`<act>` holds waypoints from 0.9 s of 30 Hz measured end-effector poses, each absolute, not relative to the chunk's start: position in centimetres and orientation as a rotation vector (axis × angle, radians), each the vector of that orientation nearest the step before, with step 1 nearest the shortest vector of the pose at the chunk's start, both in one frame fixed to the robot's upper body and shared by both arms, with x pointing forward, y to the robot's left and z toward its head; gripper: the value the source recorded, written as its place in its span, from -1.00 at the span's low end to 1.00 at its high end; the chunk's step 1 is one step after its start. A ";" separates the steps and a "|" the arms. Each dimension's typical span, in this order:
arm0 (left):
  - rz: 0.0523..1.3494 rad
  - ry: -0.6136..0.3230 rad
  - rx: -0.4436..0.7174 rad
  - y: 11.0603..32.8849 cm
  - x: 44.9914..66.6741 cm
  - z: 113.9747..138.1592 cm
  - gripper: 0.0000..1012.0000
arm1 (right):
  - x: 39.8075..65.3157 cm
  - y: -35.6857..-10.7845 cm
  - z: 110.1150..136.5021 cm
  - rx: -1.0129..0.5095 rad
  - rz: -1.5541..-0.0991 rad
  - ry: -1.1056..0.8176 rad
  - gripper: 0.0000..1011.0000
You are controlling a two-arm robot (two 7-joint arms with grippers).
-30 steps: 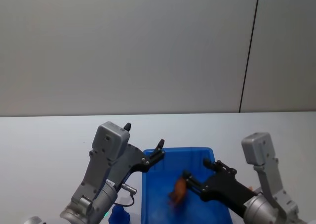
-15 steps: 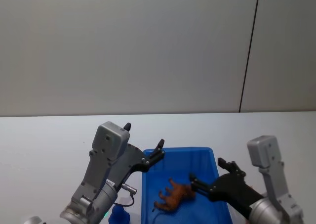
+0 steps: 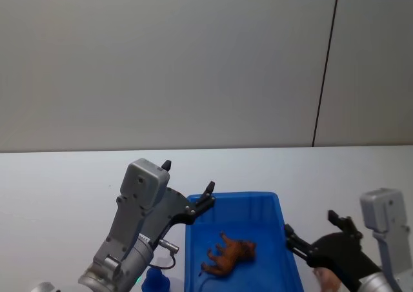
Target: Pick up the two dolls from the table and place them into the box.
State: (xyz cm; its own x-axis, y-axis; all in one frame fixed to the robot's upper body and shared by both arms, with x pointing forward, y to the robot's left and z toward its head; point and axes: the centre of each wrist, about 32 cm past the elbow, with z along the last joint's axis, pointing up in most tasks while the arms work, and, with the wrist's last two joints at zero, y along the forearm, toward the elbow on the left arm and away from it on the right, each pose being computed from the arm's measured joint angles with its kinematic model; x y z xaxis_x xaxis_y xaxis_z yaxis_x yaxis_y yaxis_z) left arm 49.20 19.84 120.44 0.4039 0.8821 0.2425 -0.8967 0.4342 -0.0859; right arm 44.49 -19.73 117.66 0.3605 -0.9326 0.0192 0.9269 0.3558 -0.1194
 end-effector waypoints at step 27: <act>1.124 -0.268 0.061 19.8 49.2 120.4 0.98 | 42.4 -20.9 114.7 -0.226 -1.321 0.128 0.98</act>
